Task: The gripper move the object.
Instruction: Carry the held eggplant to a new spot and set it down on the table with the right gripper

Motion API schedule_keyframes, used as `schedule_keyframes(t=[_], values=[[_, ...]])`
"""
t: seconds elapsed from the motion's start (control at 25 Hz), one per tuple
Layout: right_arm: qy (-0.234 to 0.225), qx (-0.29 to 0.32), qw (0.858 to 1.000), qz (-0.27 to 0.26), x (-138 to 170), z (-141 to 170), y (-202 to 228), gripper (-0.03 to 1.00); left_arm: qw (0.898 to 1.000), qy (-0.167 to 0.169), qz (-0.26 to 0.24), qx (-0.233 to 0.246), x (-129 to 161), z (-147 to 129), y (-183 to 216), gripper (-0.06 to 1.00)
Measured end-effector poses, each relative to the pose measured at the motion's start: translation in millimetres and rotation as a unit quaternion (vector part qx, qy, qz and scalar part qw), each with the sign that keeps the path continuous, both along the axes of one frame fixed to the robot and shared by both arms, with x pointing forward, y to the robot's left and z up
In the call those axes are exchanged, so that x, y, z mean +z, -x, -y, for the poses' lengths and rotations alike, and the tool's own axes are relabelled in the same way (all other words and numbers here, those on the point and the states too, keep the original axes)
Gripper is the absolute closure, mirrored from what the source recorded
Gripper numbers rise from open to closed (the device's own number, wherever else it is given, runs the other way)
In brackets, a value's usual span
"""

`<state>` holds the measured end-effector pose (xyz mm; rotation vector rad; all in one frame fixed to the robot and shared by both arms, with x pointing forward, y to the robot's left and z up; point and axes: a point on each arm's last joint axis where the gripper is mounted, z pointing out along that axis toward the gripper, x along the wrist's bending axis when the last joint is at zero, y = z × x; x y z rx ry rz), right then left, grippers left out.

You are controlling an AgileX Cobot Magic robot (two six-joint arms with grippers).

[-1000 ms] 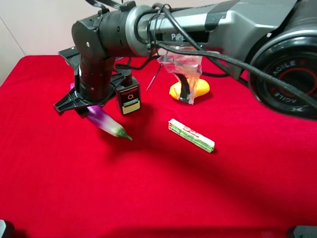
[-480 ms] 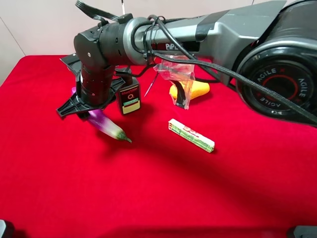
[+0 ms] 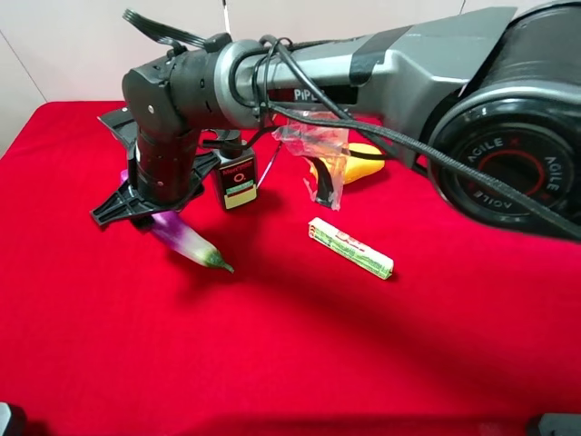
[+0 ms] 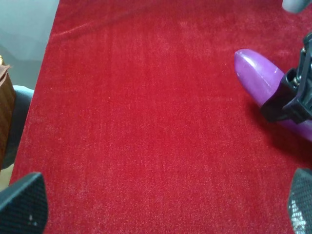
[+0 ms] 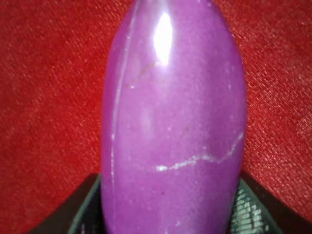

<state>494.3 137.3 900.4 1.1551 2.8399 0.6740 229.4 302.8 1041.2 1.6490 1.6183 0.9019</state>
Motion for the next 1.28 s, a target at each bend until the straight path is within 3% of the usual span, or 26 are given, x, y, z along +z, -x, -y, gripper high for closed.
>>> schedule_keyframes(t=[0.76, 1.04, 1.28], values=[[0.008, 0.003, 1.000, 0.001, -7.7, -0.3, 0.1, 0.57, 1.000, 0.000, 0.000, 0.000, 0.0, 0.0, 0.0, -0.04], [0.007, 0.003, 1.000, 0.002, -7.6, -0.9, 0.8, 0.39, 1.000, 0.000, 0.000, 0.000, 0.0, 0.0, 0.0, -0.04], [0.007, 0.004, 1.000, 0.002, -7.6, -0.9, 0.7, 0.34, 1.000, 0.000, 0.000, 0.000, 0.0, 0.0, 0.0, -0.04]])
